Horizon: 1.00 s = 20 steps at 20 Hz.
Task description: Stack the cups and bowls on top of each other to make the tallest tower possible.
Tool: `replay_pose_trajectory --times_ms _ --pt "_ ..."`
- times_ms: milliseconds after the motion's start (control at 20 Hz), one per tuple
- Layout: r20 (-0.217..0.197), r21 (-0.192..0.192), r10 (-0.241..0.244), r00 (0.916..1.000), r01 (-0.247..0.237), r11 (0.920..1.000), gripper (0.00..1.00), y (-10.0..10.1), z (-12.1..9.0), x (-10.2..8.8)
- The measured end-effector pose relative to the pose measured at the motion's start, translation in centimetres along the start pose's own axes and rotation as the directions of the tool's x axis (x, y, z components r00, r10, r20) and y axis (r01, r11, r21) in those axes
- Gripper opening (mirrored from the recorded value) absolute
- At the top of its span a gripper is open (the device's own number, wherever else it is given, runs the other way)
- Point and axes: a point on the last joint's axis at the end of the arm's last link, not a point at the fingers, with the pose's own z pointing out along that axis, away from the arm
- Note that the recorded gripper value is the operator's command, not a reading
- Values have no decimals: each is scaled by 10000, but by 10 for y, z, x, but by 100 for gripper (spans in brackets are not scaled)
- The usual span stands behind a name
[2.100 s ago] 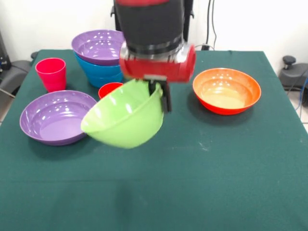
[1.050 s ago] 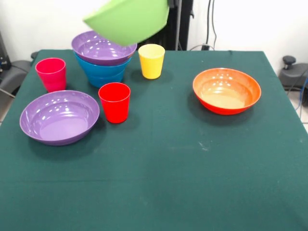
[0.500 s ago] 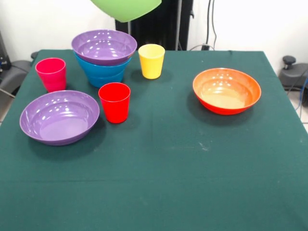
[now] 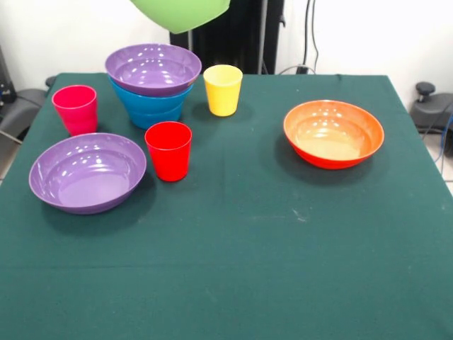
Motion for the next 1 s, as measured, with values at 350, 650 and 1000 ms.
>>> replay_pose_trajectory --times_ms 350,650,1000 --pt "135 -137 429 9990 -427 9990 0 -25 25 11" --pt "374 -352 873 9955 -860 9957 0 -47 49 17" --pt "527 -473 1062 9929 -1038 9935 0 -67 82 32"
